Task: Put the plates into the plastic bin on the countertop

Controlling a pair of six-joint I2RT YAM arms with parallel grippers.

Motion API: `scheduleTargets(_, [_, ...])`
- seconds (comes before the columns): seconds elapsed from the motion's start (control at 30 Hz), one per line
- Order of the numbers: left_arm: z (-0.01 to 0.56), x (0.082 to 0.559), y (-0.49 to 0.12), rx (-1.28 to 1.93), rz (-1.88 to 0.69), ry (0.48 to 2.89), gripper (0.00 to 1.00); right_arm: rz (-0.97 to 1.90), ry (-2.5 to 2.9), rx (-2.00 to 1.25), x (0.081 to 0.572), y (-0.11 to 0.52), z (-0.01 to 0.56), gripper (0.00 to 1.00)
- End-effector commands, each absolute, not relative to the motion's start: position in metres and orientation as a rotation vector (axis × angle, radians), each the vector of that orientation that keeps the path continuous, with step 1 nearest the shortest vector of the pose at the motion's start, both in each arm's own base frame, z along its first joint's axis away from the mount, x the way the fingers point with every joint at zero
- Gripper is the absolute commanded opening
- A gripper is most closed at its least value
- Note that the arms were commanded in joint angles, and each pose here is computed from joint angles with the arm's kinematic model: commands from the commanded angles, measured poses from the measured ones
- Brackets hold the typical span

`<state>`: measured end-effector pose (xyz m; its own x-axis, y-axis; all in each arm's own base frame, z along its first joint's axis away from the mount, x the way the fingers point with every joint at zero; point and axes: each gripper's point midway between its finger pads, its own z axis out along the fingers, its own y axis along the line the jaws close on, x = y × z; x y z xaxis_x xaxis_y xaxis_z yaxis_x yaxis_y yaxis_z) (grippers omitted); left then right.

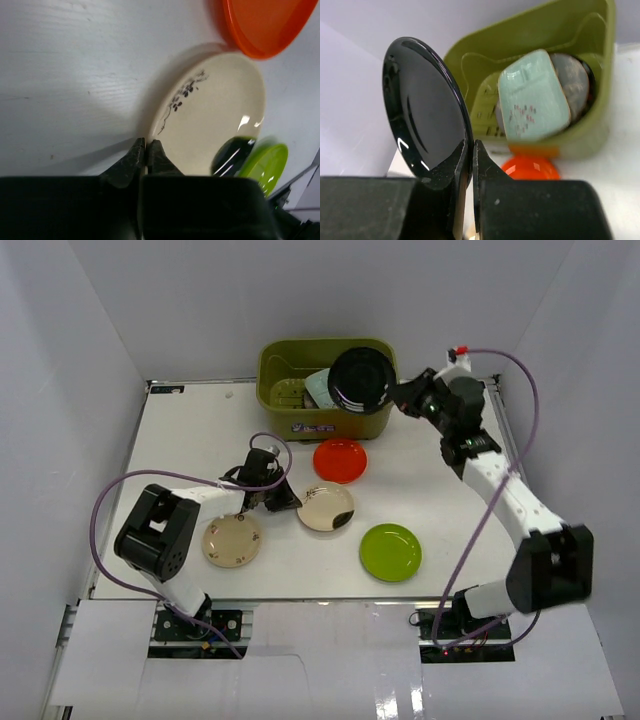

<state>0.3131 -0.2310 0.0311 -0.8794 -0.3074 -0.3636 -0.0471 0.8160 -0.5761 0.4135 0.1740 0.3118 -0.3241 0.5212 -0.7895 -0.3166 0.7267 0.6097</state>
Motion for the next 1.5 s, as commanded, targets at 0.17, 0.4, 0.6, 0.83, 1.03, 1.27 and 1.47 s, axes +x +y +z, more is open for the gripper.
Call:
scheduleTargets(0.17, [0.081, 0.311, -0.219, -0.197, -0.768, 2.421, 0.0, 0.798, 1.828, 0.045, 0.531, 0.24, 0.296, 0.08])
scheduleTargets(0.4, [0.19, 0.307, -0.203, -0.147, -0.781, 2.18, 0.0, 0.741, 1.996, -0.014, 0.573, 0.281, 0.222, 0.09])
scheduleTargets(0.6, [0.266, 0.343, -0.195, -0.127, -0.69, 2.015, 0.0, 0.723, 2.006, -0.034, 0.575, 0.287, 0.215, 0.45])
scheduleTargets(0.83, [0.322, 0.423, -0.195, -0.188, -0.639, 1.886, 0.0, 0.691, 1.918, -0.071, 0.547, 0.265, 0.276, 0.63])
scheduleTargets(1.03, [0.354, 0.494, -0.203, -0.232, -0.635, 1.8, 0.0, 0.629, 1.907, -0.001, 0.466, 0.206, 0.26, 0.38])
scheduleTargets(1.27, [0.31, 0.576, -0.221, -0.252, -0.598, 1.866, 0.0, 0.846, 1.954, 0.042, 0.347, 0.192, 0.189, 0.08])
scheduleTargets(1.47, [0.258, 0.619, -0.229, -0.268, -0.585, 1.925, 0.0, 0.928, 2.013, 0.143, 0.306, 0.188, 0.14, 0.48])
